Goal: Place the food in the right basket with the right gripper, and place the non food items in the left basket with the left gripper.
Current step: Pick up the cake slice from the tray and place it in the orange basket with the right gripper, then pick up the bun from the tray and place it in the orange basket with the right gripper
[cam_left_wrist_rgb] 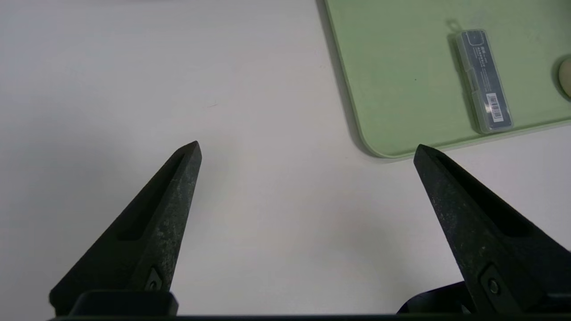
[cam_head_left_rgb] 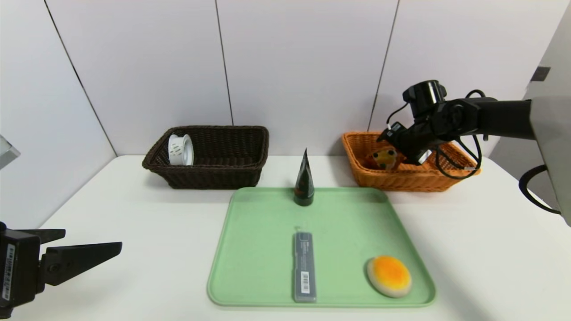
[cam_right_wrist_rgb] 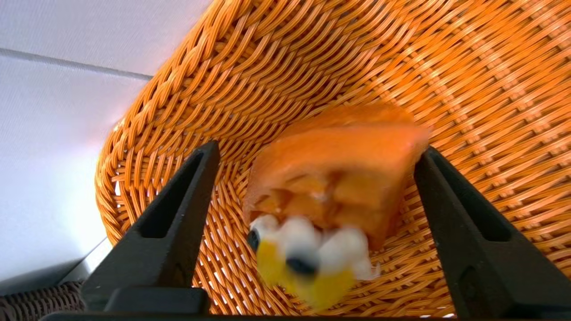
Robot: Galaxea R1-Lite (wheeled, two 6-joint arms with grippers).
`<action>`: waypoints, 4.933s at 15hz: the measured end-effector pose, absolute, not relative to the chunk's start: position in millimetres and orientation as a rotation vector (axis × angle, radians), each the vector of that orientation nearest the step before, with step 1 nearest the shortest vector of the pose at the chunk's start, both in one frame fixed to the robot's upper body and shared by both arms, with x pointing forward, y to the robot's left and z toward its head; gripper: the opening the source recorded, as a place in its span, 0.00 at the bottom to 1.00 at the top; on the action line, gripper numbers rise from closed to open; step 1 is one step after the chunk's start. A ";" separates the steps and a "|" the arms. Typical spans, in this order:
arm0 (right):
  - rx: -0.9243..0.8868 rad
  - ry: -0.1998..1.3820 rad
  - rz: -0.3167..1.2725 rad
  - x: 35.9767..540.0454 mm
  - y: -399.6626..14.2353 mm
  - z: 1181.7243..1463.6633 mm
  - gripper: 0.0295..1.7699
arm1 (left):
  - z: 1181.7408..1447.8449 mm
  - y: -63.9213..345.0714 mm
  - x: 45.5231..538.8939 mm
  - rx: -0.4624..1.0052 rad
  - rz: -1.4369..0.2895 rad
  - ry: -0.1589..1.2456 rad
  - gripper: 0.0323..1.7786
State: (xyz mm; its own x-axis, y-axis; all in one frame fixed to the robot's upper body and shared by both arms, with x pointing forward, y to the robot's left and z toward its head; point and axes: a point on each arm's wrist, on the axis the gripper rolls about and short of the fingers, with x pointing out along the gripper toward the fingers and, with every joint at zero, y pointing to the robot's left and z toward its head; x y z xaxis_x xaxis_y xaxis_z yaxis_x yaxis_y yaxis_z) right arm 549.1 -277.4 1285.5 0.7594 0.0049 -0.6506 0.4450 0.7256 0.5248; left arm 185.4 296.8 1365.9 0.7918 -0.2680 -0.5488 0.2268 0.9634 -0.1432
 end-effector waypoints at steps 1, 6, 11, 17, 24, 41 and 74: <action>0.727 0.674 -0.263 548.8 -277.5 1286.4 0.84 | 1366.2 296.8 185.4 -0.071 -0.267 0.599 0.95; 0.668 0.626 -0.243 529.7 -281.4 1322.0 0.90 | 1367.2 297.5 183.6 -0.073 -0.268 0.591 0.95; 0.515 0.563 -0.209 468.3 -274.4 1393.8 0.93 | 1368.9 296.4 182.7 -0.072 -0.284 0.580 0.95; 0.315 1.044 -0.104 363.6 -219.6 1401.3 0.95 | 1367.5 296.9 180.1 -0.073 -0.288 0.586 0.95; 0.288 1.467 -0.043 329.0 -205.2 1377.1 0.96 | 1366.2 299.9 173.2 -0.080 -0.289 0.572 0.95; 0.160 1.522 -0.103 346.2 -154.5 1282.9 0.96 | 1367.9 301.6 168.8 -0.083 -0.296 0.556 0.95; 0.708 0.609 0.003 445.7 -269.7 1403.7 0.01 | 1366.3 295.9 180.4 -0.085 -0.319 0.596 0.95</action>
State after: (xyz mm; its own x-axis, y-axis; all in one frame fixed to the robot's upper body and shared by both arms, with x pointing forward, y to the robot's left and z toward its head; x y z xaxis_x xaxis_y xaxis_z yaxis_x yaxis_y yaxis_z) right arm 445.7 -269.7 1403.7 0.8277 0.2024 -0.5234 0.1980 0.7673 0.6099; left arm 180.4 295.9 1366.3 0.7804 -0.3188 -0.5380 0.2703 0.9477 -0.1696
